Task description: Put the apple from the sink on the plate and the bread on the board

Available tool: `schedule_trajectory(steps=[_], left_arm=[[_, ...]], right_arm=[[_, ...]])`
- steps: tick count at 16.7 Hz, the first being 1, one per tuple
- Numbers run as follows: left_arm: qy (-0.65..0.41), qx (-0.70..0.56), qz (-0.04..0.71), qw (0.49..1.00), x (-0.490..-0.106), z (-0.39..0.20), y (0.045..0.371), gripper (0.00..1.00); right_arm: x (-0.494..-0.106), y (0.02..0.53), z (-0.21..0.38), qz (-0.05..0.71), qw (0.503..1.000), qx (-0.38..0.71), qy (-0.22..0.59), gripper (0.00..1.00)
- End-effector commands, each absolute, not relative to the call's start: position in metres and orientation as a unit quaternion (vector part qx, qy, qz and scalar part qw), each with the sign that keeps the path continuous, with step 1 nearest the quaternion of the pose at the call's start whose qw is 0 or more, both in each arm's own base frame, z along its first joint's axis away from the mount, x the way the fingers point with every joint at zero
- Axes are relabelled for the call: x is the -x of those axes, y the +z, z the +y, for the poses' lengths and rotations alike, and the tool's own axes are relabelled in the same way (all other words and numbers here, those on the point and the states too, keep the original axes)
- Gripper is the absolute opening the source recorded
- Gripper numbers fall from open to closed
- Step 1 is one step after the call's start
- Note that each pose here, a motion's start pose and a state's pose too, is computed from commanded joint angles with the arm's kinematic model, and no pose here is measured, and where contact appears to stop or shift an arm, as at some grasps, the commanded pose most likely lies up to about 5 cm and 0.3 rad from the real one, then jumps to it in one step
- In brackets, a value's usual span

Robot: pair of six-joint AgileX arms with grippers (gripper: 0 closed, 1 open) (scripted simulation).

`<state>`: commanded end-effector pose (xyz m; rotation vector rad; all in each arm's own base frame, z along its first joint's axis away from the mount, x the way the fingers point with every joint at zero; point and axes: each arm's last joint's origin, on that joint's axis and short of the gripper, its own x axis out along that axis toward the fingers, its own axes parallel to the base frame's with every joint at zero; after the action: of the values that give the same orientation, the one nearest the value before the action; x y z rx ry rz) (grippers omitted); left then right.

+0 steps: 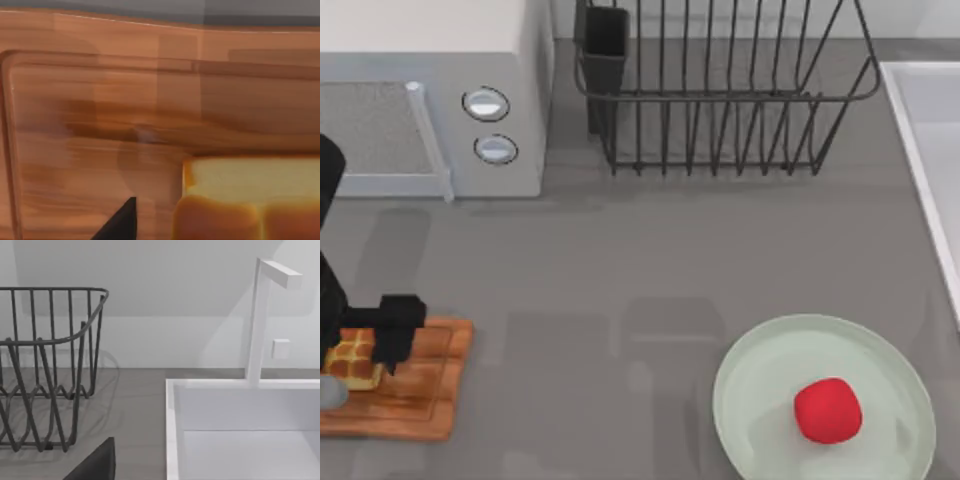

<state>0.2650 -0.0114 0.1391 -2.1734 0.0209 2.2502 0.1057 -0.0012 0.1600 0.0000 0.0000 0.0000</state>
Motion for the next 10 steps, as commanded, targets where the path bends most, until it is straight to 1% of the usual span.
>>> schedule_trajectory(steps=[8,10], left_arm=[[0.719,0.695,0.007,0.006,-0.2651,-0.0113,0.1394,1.00],[0.713,0.702,0.000,-0.001,-0.2652,-0.0102,0.1422,1.00]], right_arm=[[-0.1057,0.1600,-0.0012,0.000,1.000,0.000,0.000,1.00],[-0.1057,0.1600,-0.0012,0.000,1.000,0.000,0.000,1.00]])
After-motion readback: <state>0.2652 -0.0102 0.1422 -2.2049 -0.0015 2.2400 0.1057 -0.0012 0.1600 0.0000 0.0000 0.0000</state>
